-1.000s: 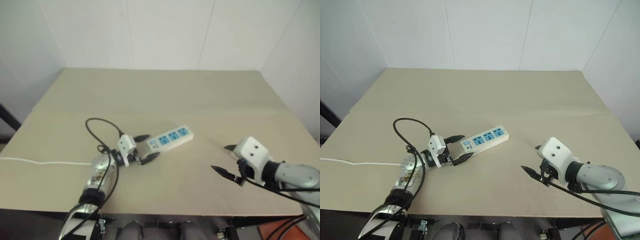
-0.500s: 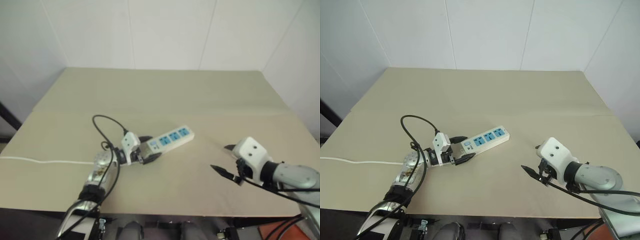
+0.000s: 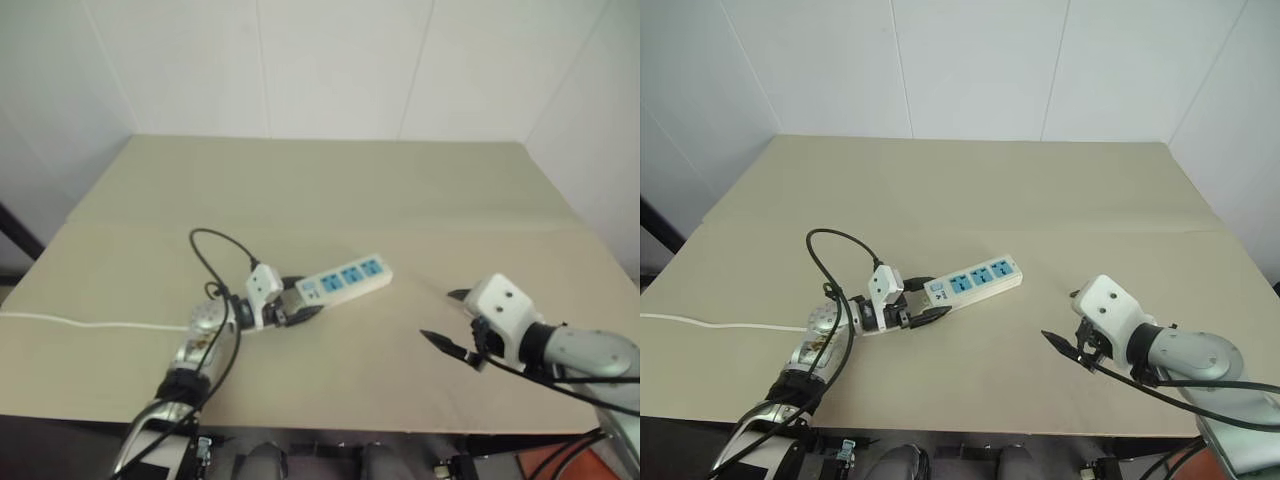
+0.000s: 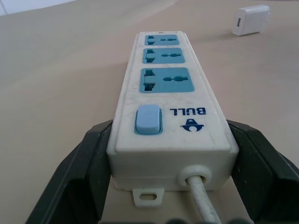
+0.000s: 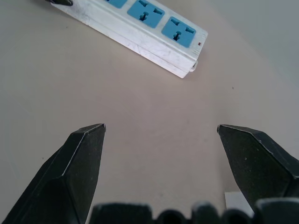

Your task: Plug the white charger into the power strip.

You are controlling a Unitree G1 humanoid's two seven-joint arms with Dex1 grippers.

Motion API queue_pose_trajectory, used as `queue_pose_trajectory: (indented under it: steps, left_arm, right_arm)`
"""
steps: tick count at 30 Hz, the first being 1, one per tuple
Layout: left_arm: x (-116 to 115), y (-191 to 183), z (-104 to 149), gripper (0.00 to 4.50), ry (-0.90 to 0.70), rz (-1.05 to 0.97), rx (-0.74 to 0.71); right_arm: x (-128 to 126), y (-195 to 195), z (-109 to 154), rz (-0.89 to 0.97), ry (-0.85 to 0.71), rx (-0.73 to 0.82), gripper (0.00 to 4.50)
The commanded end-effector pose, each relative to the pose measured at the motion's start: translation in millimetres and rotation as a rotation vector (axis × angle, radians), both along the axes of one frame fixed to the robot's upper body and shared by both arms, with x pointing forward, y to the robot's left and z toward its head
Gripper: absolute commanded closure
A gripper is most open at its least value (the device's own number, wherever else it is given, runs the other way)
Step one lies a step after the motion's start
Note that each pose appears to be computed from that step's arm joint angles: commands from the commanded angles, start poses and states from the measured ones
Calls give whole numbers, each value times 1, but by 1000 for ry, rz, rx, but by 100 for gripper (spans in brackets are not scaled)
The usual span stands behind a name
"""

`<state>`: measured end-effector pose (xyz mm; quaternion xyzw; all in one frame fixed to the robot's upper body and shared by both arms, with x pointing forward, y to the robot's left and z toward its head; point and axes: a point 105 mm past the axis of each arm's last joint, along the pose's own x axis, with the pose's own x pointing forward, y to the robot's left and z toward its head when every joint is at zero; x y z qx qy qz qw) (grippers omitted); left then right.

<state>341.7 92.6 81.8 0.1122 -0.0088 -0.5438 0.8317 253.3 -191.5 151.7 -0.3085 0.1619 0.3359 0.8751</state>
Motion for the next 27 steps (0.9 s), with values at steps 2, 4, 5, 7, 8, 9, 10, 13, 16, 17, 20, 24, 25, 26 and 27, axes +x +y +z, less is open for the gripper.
queue_pose_trajectory:
  steps: [2,4,5,7,8,9,10,13,16,17,20,24,25,26,27]
  left_arm:
    - [-16,-5,-1,124,10,-158,51]
    - [-19,-5,-2,124,19,-192,64]
    - [-20,-5,-2,124,21,-210,74]
    - [-22,-5,-2,124,23,-245,84]
    - [-22,-5,-1,124,20,-265,91]
    - [-23,-6,0,124,21,-284,88]
    - [-23,-7,2,124,25,-297,80]
    - [-24,-11,6,124,37,-334,52]
    - [-27,-13,7,124,34,-375,69]
    - [-26,-13,6,124,21,-375,77]
    - [-21,-12,6,124,9,-337,76]
    - [-25,-11,4,124,8,-338,72]
    - [-27,-11,4,124,8,-339,72]
    - [-28,-12,3,124,7,-339,72]
    - [-28,-12,3,124,7,-339,71]
  right_arm:
    - [2,-19,26,-17,111,-121,0]
    - [6,-25,35,-18,174,-164,0]
    - [9,-29,39,-22,206,-186,0]
    - [16,-36,44,-47,276,-221,0]
    - [22,-39,45,-60,300,-249,0]
    - [29,-41,47,-74,325,-271,0]
    - [36,-43,48,-85,346,-288,0]
    - [56,-40,48,-106,403,-320,0]
    - [71,-36,47,-95,435,-400,0]
    - [76,-34,47,-94,447,-414,0]
    - [85,-32,42,-100,490,-456,0]
    - [89,-36,28,-127,567,-461,0]
    - [90,-39,24,-147,577,-469,0]
    - [92,-41,21,-162,584,-476,0]
    - [92,-43,19,-173,588,-482,0]
